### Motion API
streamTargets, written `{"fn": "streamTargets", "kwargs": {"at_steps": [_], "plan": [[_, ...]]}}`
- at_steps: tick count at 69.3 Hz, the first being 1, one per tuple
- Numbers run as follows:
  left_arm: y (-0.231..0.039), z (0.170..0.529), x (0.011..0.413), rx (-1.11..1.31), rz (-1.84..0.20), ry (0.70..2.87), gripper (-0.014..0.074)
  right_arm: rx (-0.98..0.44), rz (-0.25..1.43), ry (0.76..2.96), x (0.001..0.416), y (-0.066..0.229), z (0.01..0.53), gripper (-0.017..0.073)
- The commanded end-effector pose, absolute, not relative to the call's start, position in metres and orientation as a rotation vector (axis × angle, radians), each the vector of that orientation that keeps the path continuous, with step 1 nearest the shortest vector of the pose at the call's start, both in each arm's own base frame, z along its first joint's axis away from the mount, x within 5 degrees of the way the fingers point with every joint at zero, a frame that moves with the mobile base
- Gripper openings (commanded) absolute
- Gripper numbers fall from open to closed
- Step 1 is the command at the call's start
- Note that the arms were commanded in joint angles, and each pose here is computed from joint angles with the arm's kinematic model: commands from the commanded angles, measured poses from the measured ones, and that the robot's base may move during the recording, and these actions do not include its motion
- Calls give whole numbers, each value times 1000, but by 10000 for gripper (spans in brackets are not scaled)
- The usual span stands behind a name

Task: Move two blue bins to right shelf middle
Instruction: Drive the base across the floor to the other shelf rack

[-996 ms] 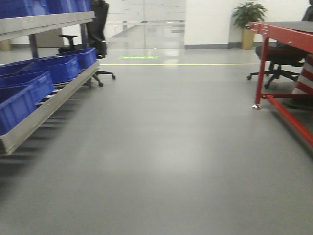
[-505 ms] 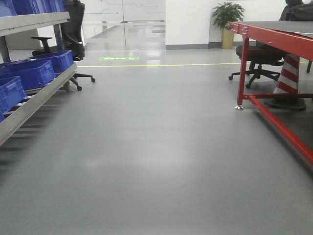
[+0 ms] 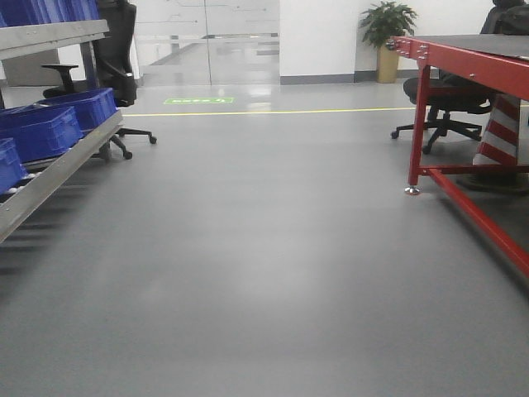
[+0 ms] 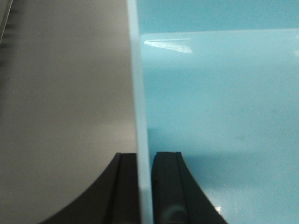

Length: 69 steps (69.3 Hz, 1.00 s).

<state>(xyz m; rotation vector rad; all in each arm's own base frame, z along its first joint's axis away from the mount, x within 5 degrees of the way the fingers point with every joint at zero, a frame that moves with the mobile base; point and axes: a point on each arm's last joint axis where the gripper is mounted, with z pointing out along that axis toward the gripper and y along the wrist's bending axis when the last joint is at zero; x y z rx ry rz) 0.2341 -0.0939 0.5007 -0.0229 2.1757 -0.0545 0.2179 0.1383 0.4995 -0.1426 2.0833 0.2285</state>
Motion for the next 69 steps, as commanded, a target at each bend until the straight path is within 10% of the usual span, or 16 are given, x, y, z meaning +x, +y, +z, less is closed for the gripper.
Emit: {"fn": "streamTargets", "kwargs": {"at_steps": [1, 69], "plan": [[-91, 509, 230, -10, -50, 2126, -111, -140, 202, 2015, 217, 132, 508, -162], [-102, 525, 241, 54, -140, 1909, -111, -141, 204, 2013, 217, 132, 508, -162]]}}
